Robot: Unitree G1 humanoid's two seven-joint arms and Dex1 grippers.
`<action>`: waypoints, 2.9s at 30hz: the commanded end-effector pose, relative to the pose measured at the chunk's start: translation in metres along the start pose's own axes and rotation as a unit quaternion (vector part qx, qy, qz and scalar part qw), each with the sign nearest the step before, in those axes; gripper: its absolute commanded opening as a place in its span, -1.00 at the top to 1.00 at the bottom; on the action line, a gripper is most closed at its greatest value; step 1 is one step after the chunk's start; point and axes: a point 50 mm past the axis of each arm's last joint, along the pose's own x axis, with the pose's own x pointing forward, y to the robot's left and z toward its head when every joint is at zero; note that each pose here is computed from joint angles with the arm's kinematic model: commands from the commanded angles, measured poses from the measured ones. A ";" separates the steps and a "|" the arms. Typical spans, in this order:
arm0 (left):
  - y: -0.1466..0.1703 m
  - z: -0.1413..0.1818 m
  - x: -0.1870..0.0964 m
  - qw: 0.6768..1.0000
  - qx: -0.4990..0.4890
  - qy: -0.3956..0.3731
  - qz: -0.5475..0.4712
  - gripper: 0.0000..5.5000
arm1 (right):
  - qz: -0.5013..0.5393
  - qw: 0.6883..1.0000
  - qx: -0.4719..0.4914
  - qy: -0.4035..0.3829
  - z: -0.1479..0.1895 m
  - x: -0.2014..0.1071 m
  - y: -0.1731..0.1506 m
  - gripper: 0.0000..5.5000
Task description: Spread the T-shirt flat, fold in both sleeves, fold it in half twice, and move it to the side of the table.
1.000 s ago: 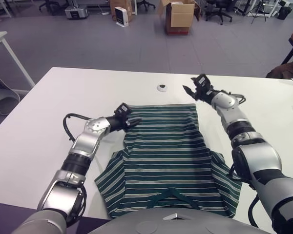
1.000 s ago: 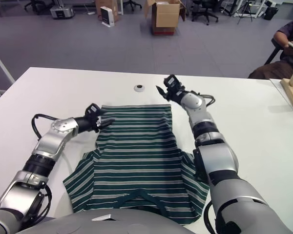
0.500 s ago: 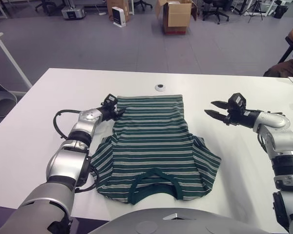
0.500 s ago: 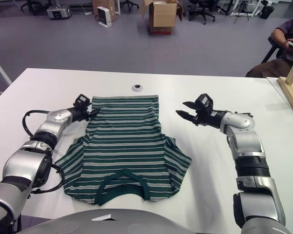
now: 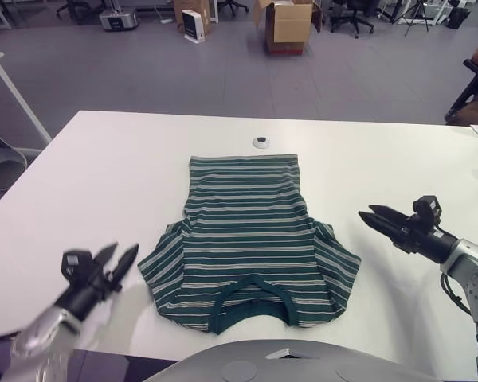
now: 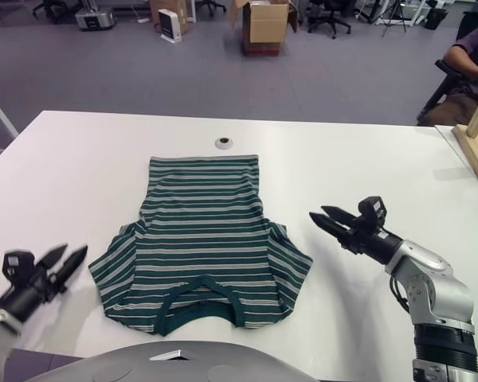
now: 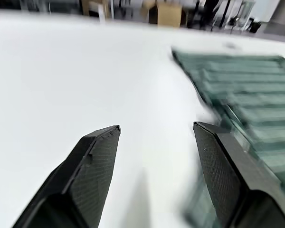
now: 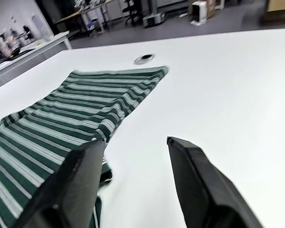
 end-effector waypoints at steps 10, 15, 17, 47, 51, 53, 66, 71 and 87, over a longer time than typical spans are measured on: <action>-0.003 -0.045 0.024 0.992 -0.053 0.102 0.046 0.45 | -0.014 1.000 0.007 0.006 -0.007 0.012 0.001 0.11; -0.005 -0.041 0.028 0.993 -0.076 0.075 0.055 0.76 | -0.013 1.000 0.007 0.004 -0.012 0.017 0.006 0.11; -0.008 -0.037 0.027 0.993 -0.095 0.059 0.048 0.89 | -0.015 1.000 0.006 0.003 -0.013 0.017 0.006 0.11; -0.087 -0.022 0.031 0.982 0.135 0.083 -0.098 0.76 | -0.065 0.961 0.261 0.063 -0.078 -0.024 0.056 0.55; -0.097 -0.013 0.027 0.982 0.113 0.055 -0.143 0.53 | -0.034 0.966 0.254 0.036 -0.063 -0.019 0.065 0.80; -0.106 -0.011 0.020 0.976 0.100 0.049 -0.187 0.41 | 0.015 0.974 0.223 0.025 -0.049 -0.017 0.076 0.94; -0.047 0.028 0.002 0.950 0.260 0.049 -0.166 0.19 | 0.195 0.969 -0.006 0.150 -0.043 0.017 0.124 1.00; -0.033 0.032 -0.001 0.898 0.370 0.104 -0.212 -0.07 | 0.210 0.960 -0.054 0.175 -0.053 0.023 0.123 0.90; -0.030 0.024 -0.001 0.682 0.590 0.176 -0.395 -0.96 | 0.414 0.792 -0.367 0.257 -0.015 -0.020 0.084 -0.15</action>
